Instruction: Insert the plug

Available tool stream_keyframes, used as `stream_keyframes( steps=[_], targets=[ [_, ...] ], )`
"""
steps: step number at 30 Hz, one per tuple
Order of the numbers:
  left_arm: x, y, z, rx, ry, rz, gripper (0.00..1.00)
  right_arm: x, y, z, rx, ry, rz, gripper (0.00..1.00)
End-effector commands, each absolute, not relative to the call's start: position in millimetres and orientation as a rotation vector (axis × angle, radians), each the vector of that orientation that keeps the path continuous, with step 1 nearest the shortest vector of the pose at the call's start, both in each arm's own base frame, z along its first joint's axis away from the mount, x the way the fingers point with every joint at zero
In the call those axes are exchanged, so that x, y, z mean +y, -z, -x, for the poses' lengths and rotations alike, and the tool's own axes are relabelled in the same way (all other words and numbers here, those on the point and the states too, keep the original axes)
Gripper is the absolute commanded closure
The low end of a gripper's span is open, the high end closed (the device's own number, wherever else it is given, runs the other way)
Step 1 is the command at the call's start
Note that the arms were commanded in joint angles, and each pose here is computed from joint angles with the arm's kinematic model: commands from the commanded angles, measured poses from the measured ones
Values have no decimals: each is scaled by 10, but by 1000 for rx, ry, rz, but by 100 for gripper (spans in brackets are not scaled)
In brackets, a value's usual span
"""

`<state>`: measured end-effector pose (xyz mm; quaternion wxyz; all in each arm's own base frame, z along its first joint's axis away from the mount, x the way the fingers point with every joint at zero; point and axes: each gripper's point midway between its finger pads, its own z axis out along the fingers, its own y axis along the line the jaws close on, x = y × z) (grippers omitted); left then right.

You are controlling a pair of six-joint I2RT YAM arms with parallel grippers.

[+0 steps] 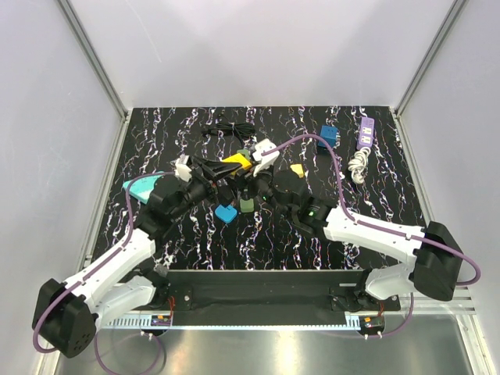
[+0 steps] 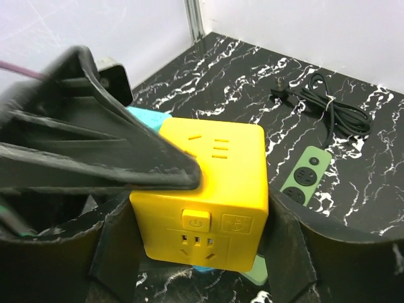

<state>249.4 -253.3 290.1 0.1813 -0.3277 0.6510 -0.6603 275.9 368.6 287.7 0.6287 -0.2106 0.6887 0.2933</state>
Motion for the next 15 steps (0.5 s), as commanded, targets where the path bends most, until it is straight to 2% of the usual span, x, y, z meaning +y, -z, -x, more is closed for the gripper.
stream_keyframes(
  steps=[1, 2, 7, 11, 15],
  targets=[
    [-2611, -3419, -2254, 1701, 2044, 615, 5, 3693, -3273, -2753, 1500, -740, 399, 94],
    [-2636, -3427, -2244, 1715, 2047, 571, 1, 3690, -3269, -2720, 1523, -738, 430, 100],
    [-2790, -3271, -1994, 1912, 2014, 173, 1, 3612, -3039, -2288, 1637, -863, 681, 100],
    [-2676, -3035, -1877, 1982, 1918, 17, 1, 3206, -3019, -2118, 1685, -883, 693, 100],
    [-2509, -3060, -1800, 1950, 1799, -122, 1, 2808, -2933, -2113, 1779, -871, 659, 100]
  ],
)
